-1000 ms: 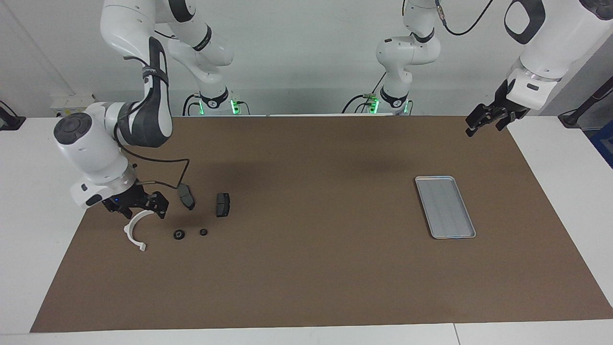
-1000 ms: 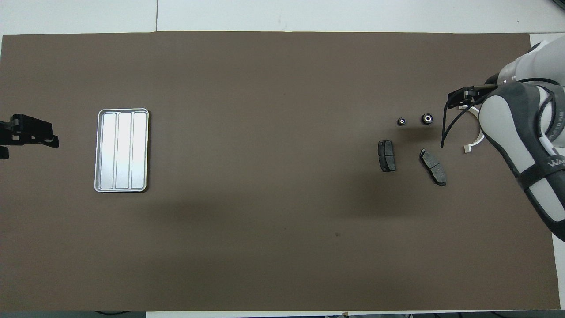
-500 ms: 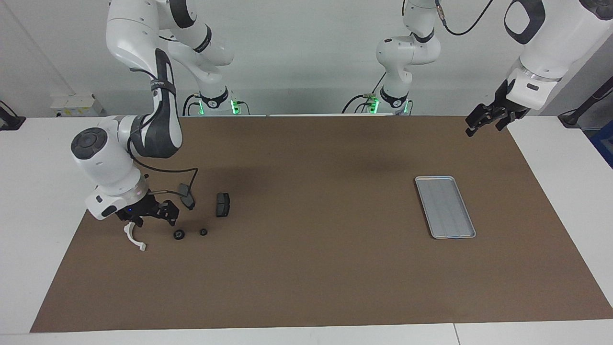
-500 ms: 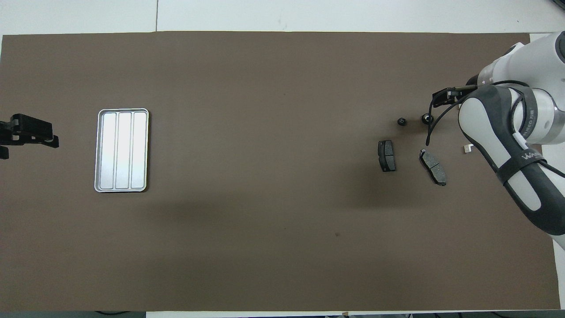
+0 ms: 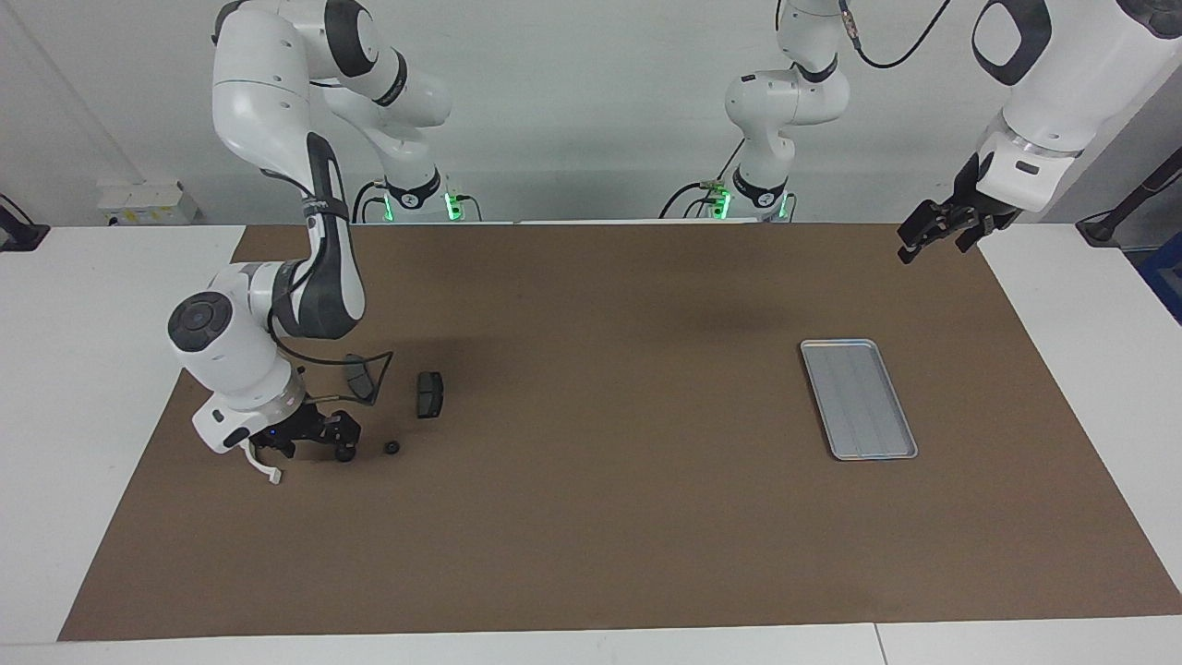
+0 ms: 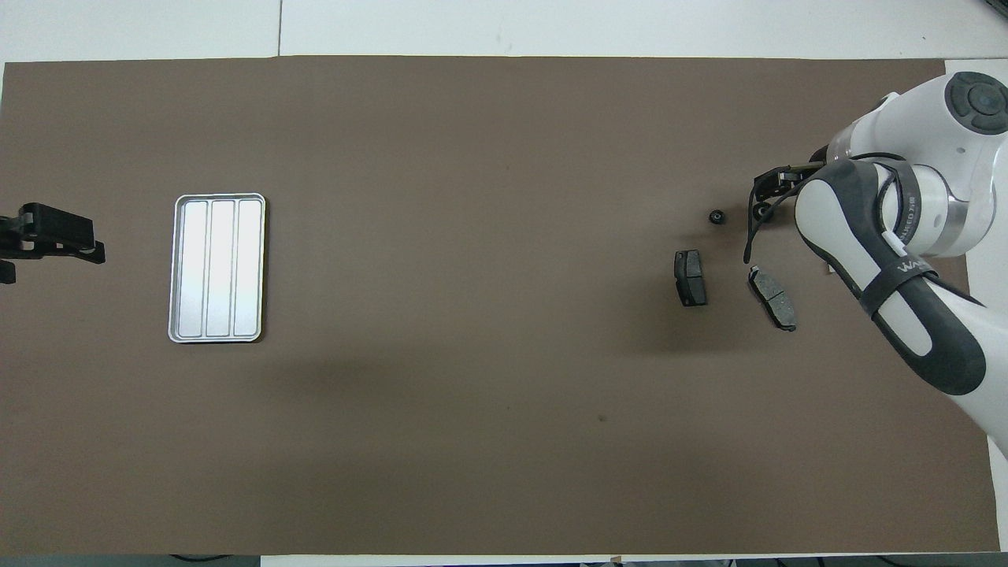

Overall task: Pick bearing gear from pile to tray
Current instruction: 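Reach the right gripper to the black bearing beside the white arc and grasp it, then carry the bearing with the right gripper to the table center and release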

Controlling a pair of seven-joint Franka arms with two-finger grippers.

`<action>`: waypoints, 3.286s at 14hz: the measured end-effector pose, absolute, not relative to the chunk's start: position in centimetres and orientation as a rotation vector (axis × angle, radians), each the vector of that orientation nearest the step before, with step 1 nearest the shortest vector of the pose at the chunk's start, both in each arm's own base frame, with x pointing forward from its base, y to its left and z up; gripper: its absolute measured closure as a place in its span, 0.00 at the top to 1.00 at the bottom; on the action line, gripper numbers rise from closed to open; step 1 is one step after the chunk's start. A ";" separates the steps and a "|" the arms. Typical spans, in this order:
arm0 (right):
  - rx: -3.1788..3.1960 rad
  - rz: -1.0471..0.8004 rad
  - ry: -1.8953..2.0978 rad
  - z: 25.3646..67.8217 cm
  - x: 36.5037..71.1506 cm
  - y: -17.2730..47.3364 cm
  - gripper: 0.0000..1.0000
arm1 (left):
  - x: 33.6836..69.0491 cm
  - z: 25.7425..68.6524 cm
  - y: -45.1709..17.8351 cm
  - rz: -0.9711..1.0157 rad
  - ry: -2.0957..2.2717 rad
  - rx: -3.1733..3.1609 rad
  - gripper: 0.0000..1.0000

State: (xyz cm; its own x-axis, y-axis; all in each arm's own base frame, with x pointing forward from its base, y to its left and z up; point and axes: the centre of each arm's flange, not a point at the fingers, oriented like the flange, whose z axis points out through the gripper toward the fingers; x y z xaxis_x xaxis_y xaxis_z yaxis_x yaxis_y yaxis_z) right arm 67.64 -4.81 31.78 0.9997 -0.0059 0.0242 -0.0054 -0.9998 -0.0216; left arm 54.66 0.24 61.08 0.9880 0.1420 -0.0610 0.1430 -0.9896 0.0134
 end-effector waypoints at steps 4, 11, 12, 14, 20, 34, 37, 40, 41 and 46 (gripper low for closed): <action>-3.118 -0.006 -0.024 30.7 67.4 -3.4 1.00 | 54.7 61.1 0.2 -0.094 0.223 3.114 1.00; -3.138 0.010 -0.053 29.4 67.0 -3.2 1.00 | 54.7 61.1 0.2 -0.094 0.223 3.114 1.00; -3.139 0.012 -0.055 29.2 67.0 -3.3 1.00 | 54.7 61.1 0.2 -0.094 0.223 3.114 1.00; -3.140 0.016 -0.055 29.0 67.0 -3.3 0.93 | 54.7 61.1 0.2 -0.094 0.223 3.114 1.00; -3.139 0.027 -0.056 28.7 66.8 -3.2 0.51 | 54.7 61.1 0.2 -0.094 0.223 3.114 1.00; -3.188 0.025 0.149 46.1 68.7 8.2 0.35 | 54.7 61.1 0.2 -0.094 0.223 3.114 1.00; -3.210 -0.020 0.257 47.9 65.0 22.5 0.35 | 54.7 61.1 0.2 -0.094 0.223 3.114 1.00; -3.196 -0.052 0.344 48.3 60.8 32.1 0.35 | 54.7 61.1 0.2 -0.094 0.223 3.114 1.00; -3.189 -0.057 0.356 48.3 59.9 33.9 0.35 | 54.7 61.1 0.2 -0.094 0.223 3.114 1.00; -3.156 -0.094 0.299 44.6 57.9 38.2 0.35 | 54.7 61.1 0.2 -0.094 0.223 3.114 1.00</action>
State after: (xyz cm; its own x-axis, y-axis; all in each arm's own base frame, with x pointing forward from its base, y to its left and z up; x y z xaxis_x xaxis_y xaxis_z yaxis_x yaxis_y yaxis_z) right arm 57.93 38.15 44.65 0.9804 -0.1869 0.0616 -0.1887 -0.9817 0.0244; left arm 54.66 0.24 61.08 0.9880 0.1420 -0.0610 0.1430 -0.9896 0.0134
